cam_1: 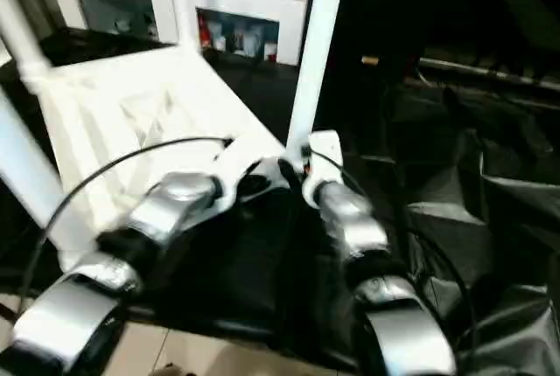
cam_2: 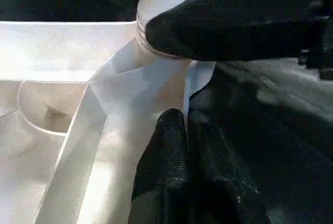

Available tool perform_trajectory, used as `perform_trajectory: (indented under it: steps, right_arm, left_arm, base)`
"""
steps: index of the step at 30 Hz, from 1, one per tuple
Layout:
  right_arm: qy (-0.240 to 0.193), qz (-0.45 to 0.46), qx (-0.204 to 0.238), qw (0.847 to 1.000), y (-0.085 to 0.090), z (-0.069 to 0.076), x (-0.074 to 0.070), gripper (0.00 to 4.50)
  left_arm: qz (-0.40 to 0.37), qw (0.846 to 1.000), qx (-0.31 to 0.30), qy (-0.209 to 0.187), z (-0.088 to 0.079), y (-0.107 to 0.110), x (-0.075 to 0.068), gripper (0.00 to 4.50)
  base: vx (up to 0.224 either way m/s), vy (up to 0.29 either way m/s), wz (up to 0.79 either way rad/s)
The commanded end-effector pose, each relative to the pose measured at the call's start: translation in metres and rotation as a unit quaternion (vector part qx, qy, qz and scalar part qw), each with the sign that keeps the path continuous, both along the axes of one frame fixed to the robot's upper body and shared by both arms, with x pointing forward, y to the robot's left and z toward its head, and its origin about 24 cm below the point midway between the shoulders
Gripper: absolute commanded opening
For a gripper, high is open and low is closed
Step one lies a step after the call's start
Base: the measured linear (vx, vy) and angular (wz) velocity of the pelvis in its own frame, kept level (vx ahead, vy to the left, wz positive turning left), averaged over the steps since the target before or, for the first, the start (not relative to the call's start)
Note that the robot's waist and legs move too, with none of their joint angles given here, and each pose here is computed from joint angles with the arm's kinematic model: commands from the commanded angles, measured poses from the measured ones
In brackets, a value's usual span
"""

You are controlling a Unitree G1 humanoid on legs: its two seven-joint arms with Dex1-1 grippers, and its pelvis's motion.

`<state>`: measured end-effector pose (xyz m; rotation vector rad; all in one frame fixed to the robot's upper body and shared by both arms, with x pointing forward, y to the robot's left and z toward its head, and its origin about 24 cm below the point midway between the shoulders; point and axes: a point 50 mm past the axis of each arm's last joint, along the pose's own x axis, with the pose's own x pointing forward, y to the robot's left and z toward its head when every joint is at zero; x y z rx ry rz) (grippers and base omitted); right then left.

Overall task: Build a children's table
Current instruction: Rotate leg to tighten

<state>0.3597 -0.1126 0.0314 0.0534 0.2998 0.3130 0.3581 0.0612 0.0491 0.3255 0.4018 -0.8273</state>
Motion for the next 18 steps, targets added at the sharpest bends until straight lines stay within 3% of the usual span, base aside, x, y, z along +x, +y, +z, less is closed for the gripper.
perform_trajectory:
  steps: [1, 3, 4, 6, 13, 18]
  right_arm:
    - [0.052, 0.012, -0.032, 0.998, 0.000, -0.028, -0.014, 2.67]
    - [0.030, 0.033, -0.014, 0.999, 0.003, -0.021, -0.012, 2.67]
    - [0.028, 0.034, -0.012, 0.999, 0.003, -0.020, -0.011, 3.23]
    - [0.014, 0.049, 0.015, 0.999, 0.002, -0.014, -0.009, 3.37]
    - [-0.030, 0.136, -0.023, 0.990, -0.012, 0.004, -0.005, 3.92]
    - [-0.035, 0.297, -0.036, 0.954, -0.028, 0.018, -0.017, 3.92]
  left_arm:
    - [0.027, 1.000, -0.001, -0.007, 0.002, 0.003, 0.004, 0.00]
    - [0.017, 1.000, 0.001, -0.009, 0.001, 0.003, 0.003, 0.00]
    - [0.016, 1.000, 0.001, -0.010, 0.001, 0.004, 0.003, 0.00]
    - [0.001, 1.000, 0.003, -0.012, 0.001, 0.005, 0.002, 0.00]
    - [-0.022, 1.000, 0.004, -0.019, 0.001, 0.016, 0.000, 0.00]
    - [-0.071, 0.997, -0.007, -0.031, 0.004, 0.029, -0.004, 0.00]
  base:
    - [0.000, 0.000, 0.00]
    - [0.000, 0.000, 0.00]
    - [0.000, 0.000, 0.00]
    - [0.000, 0.000, 0.00]
    - [0.000, 0.000, 0.00]
    - [0.000, 0.000, 0.00]
